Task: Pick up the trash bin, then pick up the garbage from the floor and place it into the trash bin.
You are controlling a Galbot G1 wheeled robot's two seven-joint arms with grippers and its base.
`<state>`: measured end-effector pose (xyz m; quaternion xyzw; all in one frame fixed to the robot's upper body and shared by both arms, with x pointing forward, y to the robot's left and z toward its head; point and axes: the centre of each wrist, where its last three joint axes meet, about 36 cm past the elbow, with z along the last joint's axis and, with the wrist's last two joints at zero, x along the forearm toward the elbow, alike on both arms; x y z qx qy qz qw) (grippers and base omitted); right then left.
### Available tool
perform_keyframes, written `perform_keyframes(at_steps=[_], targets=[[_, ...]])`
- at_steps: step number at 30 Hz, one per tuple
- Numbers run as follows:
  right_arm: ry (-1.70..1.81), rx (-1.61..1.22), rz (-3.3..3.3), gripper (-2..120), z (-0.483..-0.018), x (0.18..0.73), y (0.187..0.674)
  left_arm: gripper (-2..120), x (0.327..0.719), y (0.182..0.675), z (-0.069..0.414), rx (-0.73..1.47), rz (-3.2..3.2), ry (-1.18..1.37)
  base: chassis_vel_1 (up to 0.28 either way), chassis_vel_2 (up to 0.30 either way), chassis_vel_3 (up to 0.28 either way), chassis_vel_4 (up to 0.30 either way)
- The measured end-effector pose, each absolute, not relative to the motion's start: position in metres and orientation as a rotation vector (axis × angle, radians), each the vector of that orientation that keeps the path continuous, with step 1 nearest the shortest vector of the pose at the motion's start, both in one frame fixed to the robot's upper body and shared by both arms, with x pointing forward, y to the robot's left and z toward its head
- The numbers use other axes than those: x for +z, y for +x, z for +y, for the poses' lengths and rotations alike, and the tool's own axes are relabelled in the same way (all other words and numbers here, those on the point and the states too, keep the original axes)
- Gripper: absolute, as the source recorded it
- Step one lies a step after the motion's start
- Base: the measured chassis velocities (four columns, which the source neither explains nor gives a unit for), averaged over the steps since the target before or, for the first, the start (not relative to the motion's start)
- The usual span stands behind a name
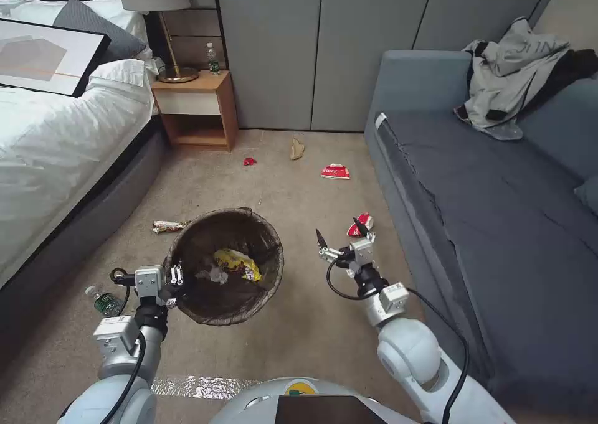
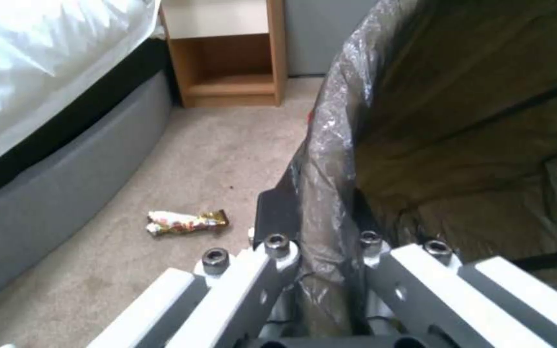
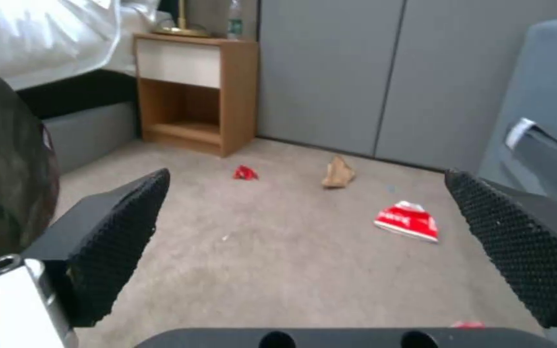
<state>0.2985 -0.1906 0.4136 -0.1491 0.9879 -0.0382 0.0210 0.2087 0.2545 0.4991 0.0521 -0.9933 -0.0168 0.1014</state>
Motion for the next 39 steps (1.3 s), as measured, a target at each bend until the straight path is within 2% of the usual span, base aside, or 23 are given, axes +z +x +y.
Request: perform_keyframes(at_steps=[9,24,39], targets=[[-0.311,-0.135,3.091,100,-0.197,0.389,0.259,0,0.498,0.21,0.257,-0.056,-2.932,0.129,0.0,0.0,0.0,0.0],[-0.143,-0.109,3.127,100,-0.212,0.383,0.231,0,0.491,0.213,0.261,-0.071,-2.933,0.061,0.0,0.0,0.0,0.0],[-0.005,-0.093,3.107,100,-0.212,0.401,0.219,0,0.492,0.218,0.264,-0.046,-2.976,0.047,0.0,0.0,0.0,0.0]])
